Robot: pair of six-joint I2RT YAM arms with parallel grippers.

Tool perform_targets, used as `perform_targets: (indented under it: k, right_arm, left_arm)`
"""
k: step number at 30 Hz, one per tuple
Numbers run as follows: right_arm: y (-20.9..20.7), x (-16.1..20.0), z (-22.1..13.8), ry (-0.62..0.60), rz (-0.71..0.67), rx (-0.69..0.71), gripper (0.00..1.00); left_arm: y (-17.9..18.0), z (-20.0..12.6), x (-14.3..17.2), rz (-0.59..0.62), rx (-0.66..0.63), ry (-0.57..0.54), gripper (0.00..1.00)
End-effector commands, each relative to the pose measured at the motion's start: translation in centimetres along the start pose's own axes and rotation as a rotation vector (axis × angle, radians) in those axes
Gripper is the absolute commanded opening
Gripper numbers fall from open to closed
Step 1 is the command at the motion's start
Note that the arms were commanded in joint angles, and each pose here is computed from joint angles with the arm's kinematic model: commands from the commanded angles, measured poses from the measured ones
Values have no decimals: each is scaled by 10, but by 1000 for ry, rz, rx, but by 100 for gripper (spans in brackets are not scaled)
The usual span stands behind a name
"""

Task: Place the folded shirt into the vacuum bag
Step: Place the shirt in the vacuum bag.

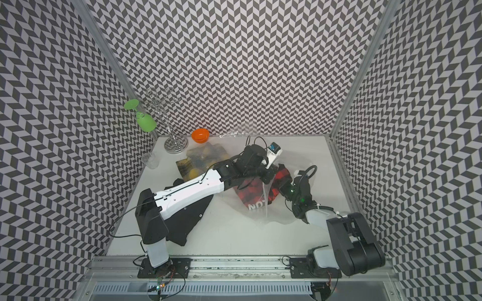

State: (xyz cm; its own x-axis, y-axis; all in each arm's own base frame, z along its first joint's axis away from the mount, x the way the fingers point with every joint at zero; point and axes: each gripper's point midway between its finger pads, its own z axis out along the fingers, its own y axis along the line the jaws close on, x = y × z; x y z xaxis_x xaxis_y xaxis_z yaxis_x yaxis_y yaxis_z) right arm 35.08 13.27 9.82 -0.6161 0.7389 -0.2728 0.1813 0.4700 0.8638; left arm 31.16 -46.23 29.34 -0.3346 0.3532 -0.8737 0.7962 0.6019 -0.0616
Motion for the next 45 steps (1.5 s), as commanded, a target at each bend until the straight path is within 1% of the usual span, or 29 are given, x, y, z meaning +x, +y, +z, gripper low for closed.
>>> perform_targets:
  k: [1, 4, 6, 8, 12, 15, 17, 19, 20, 21, 22, 23, 25, 27, 32, 36, 38, 41, 43, 45]
  right_arm:
    - [-12, 22, 9, 107, -13, 48, 9]
    - [-28, 35, 10, 136, 9, 86, 7]
    - [-32, 35, 9, 126, 23, 97, 7]
    - [-19, 29, 6, 101, 18, 53, 7]
    - [21, 7, 5, 27, -37, -58, 8]
    - [50, -9, 9, -10, -60, -130, 9]
    - [55, -14, 16, -17, -61, -134, 11]
    - [42, -11, 30, 23, -53, -88, 18]
    - [35, -7, 35, 51, -49, -74, 25]
    - [29, -2, 37, 74, -44, -65, 36]
    - [22, 4, 37, 93, -40, -54, 44]
    - [17, 8, 35, 106, -36, -45, 50]
    - [10, 14, 30, 120, -33, -31, 59]
    - [7, 20, 24, 136, -39, -22, 63]
    - [-3, 41, 4, 205, -26, -4, 66]
    - [-21, 66, -12, 272, 31, -4, 68]
    - [-22, 78, -18, 296, 47, -14, 69]
    - [-19, 95, -19, 327, 32, -19, 69]
    - [-18, 103, -17, 341, 30, -21, 65]
    - [-18, 104, -14, 336, 45, -32, 57]
  left_arm:
    - [-12, -39, -63, 54, -25, -167, 0]
    - [-12, -39, -69, 68, -45, -178, 0]
    - [-11, -36, -65, 67, -53, -168, 0]
    - [-16, -31, -56, 61, -22, -142, 0]
    - [-31, -17, -29, 46, 44, -89, 0]
    - [-40, -11, -18, 29, 82, -67, 0]
    - [-45, -9, -12, 26, 102, -58, 0]
    - [-45, -5, -1, 23, 100, -38, 0]
    - [-43, -3, 5, 21, 95, -29, 0]
    - [-39, -2, 11, 16, 88, -18, 0]
    - [-36, -1, 16, 8, 86, -12, 0]
    - [-34, 0, 20, 0, 87, -9, 0]
    - [-29, 0, 25, -22, 93, -11, 0]
    - [-27, 1, 27, -38, 99, -13, 0]
    - [-23, 2, 24, -38, 96, -23, 0]
    - [-20, 3, 21, -43, 93, -29, 0]
    - [-21, 4, 20, -43, 97, -32, 0]
    - [-23, 8, 20, -45, 109, -26, 0]
    - [-26, 9, 19, -44, 121, -24, 0]
    - [-32, 9, 18, -43, 137, -21, 0]
